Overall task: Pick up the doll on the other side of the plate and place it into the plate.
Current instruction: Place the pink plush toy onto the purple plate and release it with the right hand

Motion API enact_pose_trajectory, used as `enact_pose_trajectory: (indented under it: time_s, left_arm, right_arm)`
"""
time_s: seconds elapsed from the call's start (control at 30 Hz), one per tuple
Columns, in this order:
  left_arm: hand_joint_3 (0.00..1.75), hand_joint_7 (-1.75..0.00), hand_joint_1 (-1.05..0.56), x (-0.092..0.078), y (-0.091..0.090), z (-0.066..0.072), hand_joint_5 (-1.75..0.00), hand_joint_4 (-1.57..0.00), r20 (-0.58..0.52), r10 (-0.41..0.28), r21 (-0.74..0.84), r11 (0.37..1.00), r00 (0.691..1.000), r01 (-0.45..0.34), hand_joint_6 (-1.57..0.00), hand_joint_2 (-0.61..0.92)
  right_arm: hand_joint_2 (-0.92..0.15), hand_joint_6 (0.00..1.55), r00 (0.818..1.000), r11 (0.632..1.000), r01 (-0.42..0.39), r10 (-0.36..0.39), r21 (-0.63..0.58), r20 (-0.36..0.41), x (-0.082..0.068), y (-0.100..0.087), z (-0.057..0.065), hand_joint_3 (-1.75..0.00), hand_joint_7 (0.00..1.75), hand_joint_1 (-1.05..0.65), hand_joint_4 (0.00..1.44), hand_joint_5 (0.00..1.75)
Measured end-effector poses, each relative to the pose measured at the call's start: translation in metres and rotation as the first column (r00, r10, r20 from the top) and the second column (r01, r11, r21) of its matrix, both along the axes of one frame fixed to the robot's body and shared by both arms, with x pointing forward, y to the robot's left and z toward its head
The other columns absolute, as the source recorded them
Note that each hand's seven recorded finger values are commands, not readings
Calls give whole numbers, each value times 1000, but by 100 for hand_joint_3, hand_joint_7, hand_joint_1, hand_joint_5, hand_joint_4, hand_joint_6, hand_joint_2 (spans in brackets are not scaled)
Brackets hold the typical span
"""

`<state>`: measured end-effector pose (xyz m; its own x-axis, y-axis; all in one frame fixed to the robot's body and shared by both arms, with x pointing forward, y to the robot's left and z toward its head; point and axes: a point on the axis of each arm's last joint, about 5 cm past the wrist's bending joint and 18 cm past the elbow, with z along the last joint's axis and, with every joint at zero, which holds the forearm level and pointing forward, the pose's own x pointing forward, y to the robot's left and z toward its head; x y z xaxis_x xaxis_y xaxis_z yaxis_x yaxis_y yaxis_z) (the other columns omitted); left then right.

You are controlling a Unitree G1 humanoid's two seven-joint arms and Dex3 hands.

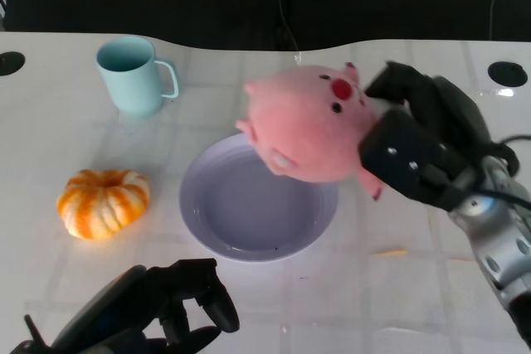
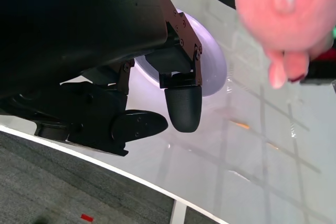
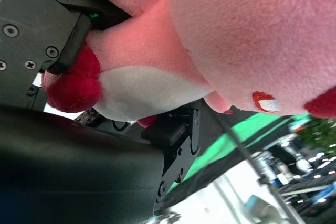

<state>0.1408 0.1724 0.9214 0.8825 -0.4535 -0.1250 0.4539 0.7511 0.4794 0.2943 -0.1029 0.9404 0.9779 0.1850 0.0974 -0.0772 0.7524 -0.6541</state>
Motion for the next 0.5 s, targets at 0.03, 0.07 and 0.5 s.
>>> enact_pose_trajectory:
  time_s: [0.03, 0.07, 0.5]
  left_arm:
    - [52, -122, -11, 0, 0, 0, -161, -62, 2, -2, -1, 1000, 1000, 2, -63, 88]
    - [52, -122, -11, 0, 0, -1, -162, -62, 3, -4, -2, 1000, 1000, 4, -63, 88]
    - [52, -123, -13, -1, 0, -1, -163, -61, 2, -6, -4, 1000, 1000, 6, -62, 89]
  right_arm:
    - [-35, 79, 1000, 1000, -16, 16, 3, 4, 1, 3, 3, -138, 175, -14, 97, 175]
    - [-36, 79, 999, 999, -33, 32, 4, 4, 1, 6, 5, -137, 175, -14, 97, 175]
    - [-35, 78, 986, 985, -164, 163, -46, -17, 1, 45, 5, -130, 173, -12, 98, 175]
